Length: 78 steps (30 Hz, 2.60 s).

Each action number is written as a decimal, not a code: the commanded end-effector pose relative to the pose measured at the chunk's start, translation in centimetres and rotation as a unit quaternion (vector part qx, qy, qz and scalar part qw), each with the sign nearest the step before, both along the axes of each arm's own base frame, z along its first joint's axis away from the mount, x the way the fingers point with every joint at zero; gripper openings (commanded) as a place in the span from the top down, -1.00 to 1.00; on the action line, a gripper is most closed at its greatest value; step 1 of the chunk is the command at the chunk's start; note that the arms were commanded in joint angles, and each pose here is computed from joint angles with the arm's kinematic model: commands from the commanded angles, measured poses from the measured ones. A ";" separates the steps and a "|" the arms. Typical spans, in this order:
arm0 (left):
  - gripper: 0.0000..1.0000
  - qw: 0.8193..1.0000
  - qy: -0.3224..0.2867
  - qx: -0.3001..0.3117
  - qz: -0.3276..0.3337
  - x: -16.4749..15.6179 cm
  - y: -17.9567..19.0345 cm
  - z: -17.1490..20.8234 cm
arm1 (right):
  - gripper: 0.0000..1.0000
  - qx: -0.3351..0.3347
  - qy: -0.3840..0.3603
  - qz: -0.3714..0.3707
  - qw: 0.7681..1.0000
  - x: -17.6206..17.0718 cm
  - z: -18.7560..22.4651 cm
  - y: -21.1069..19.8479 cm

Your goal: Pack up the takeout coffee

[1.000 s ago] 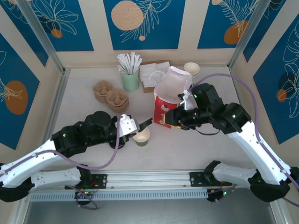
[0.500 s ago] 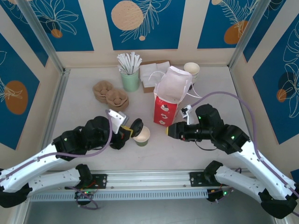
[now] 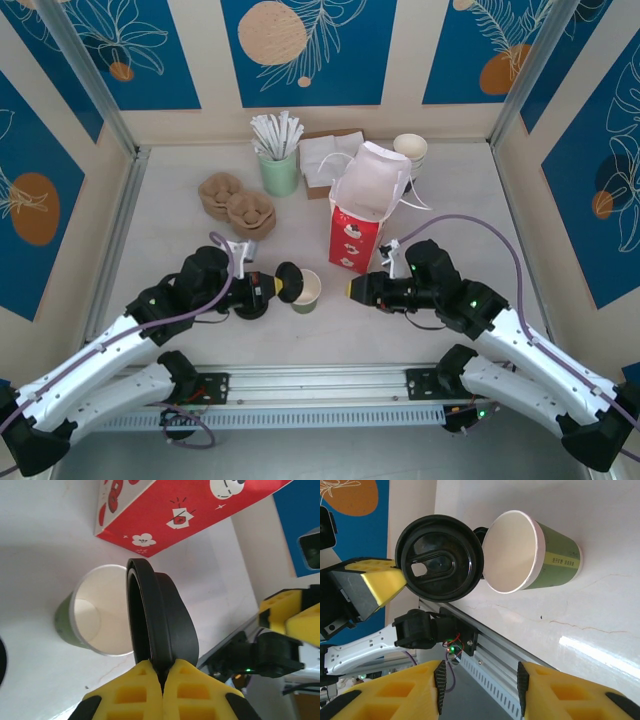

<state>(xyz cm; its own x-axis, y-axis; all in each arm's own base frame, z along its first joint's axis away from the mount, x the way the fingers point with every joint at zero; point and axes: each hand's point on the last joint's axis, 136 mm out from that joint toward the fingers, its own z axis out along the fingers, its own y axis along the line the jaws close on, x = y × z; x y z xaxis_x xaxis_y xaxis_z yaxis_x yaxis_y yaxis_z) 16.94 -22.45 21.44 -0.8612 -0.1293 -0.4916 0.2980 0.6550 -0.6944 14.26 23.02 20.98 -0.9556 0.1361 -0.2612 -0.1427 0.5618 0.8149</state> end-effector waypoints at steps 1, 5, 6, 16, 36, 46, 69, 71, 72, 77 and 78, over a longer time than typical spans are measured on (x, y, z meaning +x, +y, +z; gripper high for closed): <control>0.96 0.998 0.013 -0.060 -0.009 0.0 -1.0 1.3 | 0.09 0.028 -0.009 0.001 1.000 0.3 0.3 0.7; 0.97 0.997 0.024 -0.068 -0.004 0.3 -0.9 0.7 | 0.05 0.035 -0.010 -0.005 0.999 0.7 -0.4 1.1; 0.97 0.997 0.028 -0.070 -0.001 0.5 -0.9 0.6 | 0.04 0.036 -0.009 -0.005 0.999 0.8 -0.6 1.2; 0.99 0.994 0.063 -0.088 0.012 1.4 -0.9 -1.5 | 0.01 0.049 -0.015 0.005 0.999 1.8 -2.2 2.3; 0.85 0.990 0.098 -0.099 0.025 2.0 -0.4 -4.2 | 0.01 0.049 -0.003 0.008 0.999 3.0 -3.5 3.5; 0.67 0.988 0.112 -0.107 0.021 2.1 -0.8 -5.0 | 0.01 0.044 0.003 0.006 0.999 3.2 -3.7 3.7; 0.47 0.992 0.103 -0.067 0.025 1.9 0.3 -6.5 | 0.01 0.006 -0.012 0.025 1.000 3.3 -3.7 5.1; 0.44 0.992 0.104 -0.065 0.026 1.9 0.3 -6.7 | 0.01 0.004 -0.011 0.023 1.000 3.3 -3.9 5.1; 0.42 0.992 0.105 -0.064 0.026 1.9 0.3 -6.8 | 0.01 0.003 -0.012 0.023 1.000 3.4 -3.9 5.1; 0.28 0.992 0.106 -0.067 0.024 1.9 0.2 -7.1 | -0.03 -0.007 -0.018 0.017 1.000 3.7 -4.2 5.1; 0.27 0.992 0.105 -0.067 0.023 1.9 0.2 -7.1 | -0.04 -0.010 -0.020 0.016 1.000 3.7 -4.2 5.1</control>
